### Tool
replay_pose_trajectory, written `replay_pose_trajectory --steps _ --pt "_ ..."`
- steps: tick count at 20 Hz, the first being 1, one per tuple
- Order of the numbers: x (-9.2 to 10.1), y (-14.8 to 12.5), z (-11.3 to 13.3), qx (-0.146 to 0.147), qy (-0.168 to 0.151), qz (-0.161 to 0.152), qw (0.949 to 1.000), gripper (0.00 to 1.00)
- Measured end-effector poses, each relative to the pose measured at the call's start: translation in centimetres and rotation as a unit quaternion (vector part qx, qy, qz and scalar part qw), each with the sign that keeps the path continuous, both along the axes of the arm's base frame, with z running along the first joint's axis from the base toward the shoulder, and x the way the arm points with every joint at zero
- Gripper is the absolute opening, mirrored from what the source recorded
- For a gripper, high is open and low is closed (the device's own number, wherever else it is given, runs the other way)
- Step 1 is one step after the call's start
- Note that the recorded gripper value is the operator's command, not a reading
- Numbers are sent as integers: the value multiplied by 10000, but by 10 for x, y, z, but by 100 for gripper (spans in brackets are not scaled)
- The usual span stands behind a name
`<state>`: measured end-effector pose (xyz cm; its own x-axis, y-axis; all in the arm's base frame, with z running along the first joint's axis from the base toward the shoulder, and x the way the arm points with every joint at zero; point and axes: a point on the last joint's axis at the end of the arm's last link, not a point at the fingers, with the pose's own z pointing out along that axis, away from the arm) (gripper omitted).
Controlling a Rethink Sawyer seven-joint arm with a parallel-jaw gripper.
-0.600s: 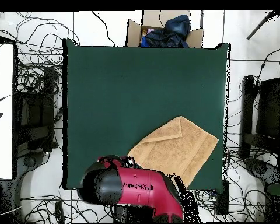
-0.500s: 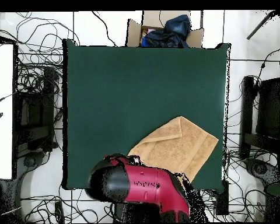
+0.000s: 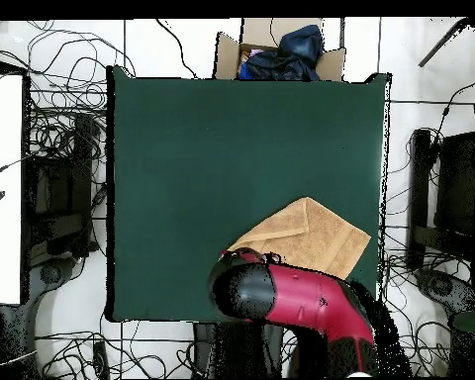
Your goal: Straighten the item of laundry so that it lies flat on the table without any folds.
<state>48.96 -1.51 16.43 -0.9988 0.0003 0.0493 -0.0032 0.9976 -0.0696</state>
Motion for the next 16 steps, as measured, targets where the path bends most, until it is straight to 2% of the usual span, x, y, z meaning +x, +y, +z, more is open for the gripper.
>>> replay_pose_trajectory --steps 7,16 --pt "20 -54 -19 128 -175 -187 9996 100" --pt "45 -109 -45 584 -430 -266 9970 100"
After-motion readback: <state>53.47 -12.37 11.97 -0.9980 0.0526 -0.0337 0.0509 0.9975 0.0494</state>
